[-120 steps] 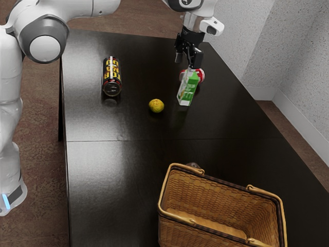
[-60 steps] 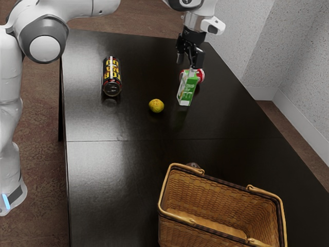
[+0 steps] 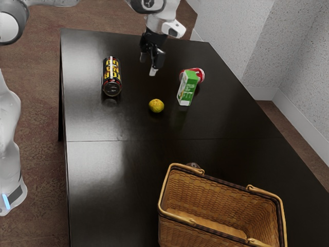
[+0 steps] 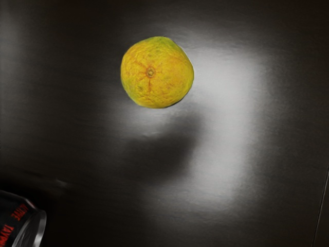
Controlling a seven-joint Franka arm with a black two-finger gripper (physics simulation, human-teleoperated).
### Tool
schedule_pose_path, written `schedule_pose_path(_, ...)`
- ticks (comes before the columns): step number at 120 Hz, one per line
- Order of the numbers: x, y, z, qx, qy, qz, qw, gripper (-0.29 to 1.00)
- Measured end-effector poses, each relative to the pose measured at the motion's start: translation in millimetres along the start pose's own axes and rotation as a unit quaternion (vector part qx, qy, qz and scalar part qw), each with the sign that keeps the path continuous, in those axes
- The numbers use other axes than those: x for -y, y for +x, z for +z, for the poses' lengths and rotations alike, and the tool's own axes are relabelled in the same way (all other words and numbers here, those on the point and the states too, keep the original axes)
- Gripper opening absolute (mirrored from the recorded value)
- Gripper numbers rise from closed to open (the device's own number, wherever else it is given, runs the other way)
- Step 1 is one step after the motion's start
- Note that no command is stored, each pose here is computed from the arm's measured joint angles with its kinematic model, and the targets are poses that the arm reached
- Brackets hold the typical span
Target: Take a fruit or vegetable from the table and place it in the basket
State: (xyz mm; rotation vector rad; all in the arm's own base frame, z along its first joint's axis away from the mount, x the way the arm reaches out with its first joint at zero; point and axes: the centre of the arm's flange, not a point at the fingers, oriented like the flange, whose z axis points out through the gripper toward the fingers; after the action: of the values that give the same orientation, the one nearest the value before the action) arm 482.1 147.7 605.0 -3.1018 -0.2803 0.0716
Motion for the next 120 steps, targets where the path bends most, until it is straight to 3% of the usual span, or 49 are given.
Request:
schedule_pose_path(42,20,26,62,0.001,0.012,0.001,1.000,0.70)
schedule_pose_path(120,-1,74,134,0.000,0.012,0.028,1.000,0.70)
